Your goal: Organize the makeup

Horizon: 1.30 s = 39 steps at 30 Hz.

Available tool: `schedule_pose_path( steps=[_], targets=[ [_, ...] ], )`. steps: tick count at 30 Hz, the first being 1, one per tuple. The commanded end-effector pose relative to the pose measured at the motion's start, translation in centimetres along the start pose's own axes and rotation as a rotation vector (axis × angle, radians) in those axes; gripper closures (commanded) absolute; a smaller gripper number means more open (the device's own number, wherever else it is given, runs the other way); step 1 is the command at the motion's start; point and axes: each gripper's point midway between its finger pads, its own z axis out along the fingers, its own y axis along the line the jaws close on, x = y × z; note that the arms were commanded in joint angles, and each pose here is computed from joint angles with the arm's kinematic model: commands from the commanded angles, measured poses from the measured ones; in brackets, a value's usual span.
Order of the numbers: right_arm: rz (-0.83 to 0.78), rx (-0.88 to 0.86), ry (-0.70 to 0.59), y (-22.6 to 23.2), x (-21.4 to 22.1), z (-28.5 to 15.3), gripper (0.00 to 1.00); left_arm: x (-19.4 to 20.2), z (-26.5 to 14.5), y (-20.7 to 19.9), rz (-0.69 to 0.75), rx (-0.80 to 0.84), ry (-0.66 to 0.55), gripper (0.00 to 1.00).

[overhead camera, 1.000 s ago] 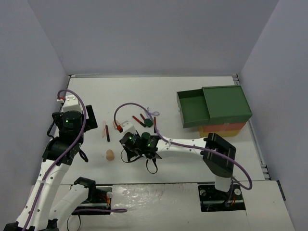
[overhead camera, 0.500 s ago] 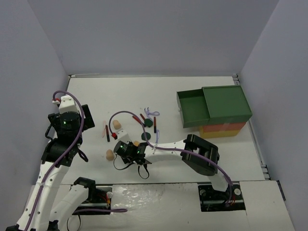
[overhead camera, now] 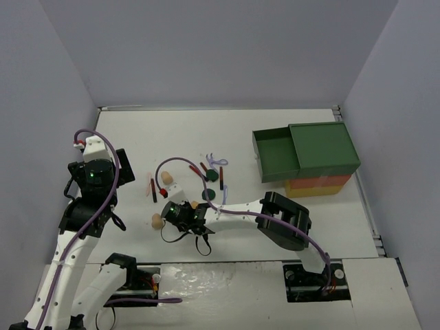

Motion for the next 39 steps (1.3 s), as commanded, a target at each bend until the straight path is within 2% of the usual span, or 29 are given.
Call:
schedule_pose_path(
  steps=[1,4,7,12,15,19,22,27,29,35,39],
  targets=[
    [0.034,-0.065,-0.186,1.0,-8.5,-5.8,1.00,-1.7,0.2,-0.2,-0.041,0.003,-0.053,0.03],
    [0.035,-0.061,-0.296,-0.4,-12.8,-9.8,1.00,-1.6,0.3,-0.3,-0.038,0.005,-0.048,0.03],
    [0.037,0.041,-0.386,-5.8,-16.7,-14.5,1.00,-1.3,0.5,-0.6,-0.027,0.020,-0.036,0.03],
    [0.103,0.227,-0.436,-17.1,-19.3,-19.1,1.00,-0.8,1.0,-1.6,-0.007,0.059,-0.001,0.03],
    [0.161,0.308,-0.478,-23.3,-19.5,-22.9,1.00,-0.4,1.4,-2.3,0.003,0.083,0.025,0.03],
    [0.227,0.388,-0.466,-29.9,-18.2,-24.8,1.00,0.1,1.9,-3.2,0.014,0.121,0.061,0.03],
    [0.262,0.443,-0.421,-34.0,-16.5,-24.8,1.00,0.5,2.3,-3.6,0.020,0.133,0.087,0.03],
    [0.295,0.407,-0.335,-36.1,-14.2,-22.4,1.00,0.8,2.5,-3.9,0.026,0.145,0.102,0.03],
    [0.311,0.412,-0.306,-36.6,-13.5,-21.5,0.94,0.9,2.5,-4.0,0.027,0.148,0.107,0.03],
    [0.325,0.415,-0.318,-36.8,-14.4,-21.5,0.59,1.2,2.7,-4.3,0.031,0.158,0.124,0.03],
    [0.329,0.398,-0.380,-36.2,-16.7,-23.0,0.50,1.2,2.8,-4.4,0.031,0.159,0.127,0.03]
  ],
)
